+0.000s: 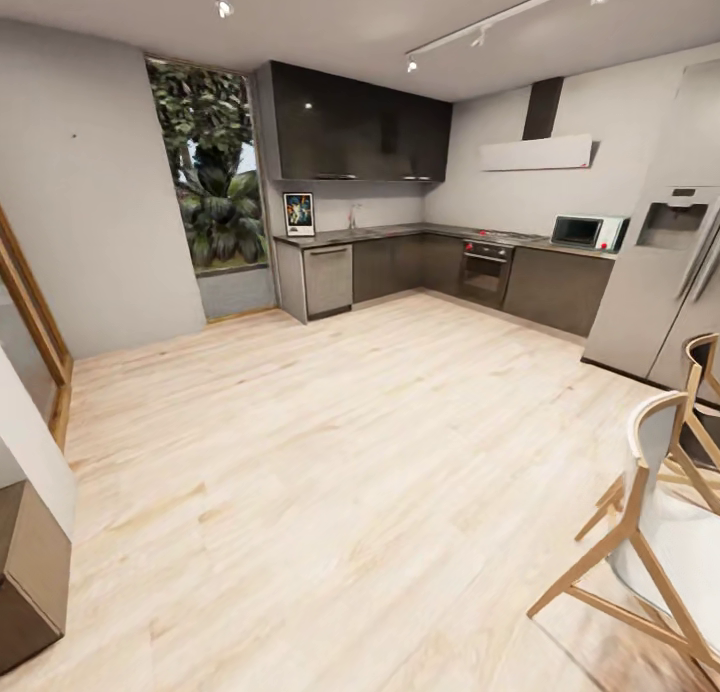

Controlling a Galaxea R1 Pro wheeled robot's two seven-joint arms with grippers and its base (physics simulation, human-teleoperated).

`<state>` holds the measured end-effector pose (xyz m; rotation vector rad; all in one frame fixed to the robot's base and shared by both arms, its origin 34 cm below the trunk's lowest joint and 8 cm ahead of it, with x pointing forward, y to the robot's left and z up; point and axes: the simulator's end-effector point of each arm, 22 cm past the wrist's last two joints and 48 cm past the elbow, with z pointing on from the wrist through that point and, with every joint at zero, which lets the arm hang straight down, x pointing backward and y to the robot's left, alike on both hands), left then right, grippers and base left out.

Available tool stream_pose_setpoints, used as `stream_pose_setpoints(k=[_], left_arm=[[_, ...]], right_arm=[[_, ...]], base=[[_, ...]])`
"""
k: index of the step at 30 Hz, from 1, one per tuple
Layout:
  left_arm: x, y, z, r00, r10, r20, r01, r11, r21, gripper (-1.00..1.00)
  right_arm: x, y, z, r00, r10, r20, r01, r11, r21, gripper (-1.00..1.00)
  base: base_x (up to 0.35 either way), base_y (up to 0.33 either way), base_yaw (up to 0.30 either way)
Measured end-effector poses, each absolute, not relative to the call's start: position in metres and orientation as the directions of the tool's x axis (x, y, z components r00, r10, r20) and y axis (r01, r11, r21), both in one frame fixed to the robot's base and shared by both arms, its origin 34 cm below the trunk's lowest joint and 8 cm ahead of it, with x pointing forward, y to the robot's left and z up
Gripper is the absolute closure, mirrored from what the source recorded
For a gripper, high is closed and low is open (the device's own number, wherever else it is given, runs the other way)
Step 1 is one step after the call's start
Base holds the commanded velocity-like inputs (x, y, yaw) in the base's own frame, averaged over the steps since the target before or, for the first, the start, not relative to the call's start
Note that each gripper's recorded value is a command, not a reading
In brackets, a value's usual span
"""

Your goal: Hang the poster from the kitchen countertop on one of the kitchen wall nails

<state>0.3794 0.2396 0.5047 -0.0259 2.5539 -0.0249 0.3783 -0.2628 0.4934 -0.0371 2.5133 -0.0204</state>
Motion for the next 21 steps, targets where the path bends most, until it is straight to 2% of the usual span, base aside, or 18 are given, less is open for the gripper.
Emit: stream_pose_setpoints(k=[14, 21], left_arm=[[0.3796, 0.2396, 0.5049, -0.832, -0.024, -0.555, -0.013, 1.0, -0.024, -1.0], [0.3796, 0.2396, 0.5048, -0.832, -0.024, -0.554, -0.013, 1.0, -0.024, -1.0]], right_arm=[[0.3786, -0.2632, 0.4936, -0.808, -0.03, -0.588, -0.021, 1.0, -0.023, -1.0], [0.3786, -0.263, 0.4936, -0.808, -0.031, -0.588, -0.021, 0.999, -0.023, -1.0]], base=[[0.301, 0.212, 0.0], [0.317, 0.139, 0.0]])
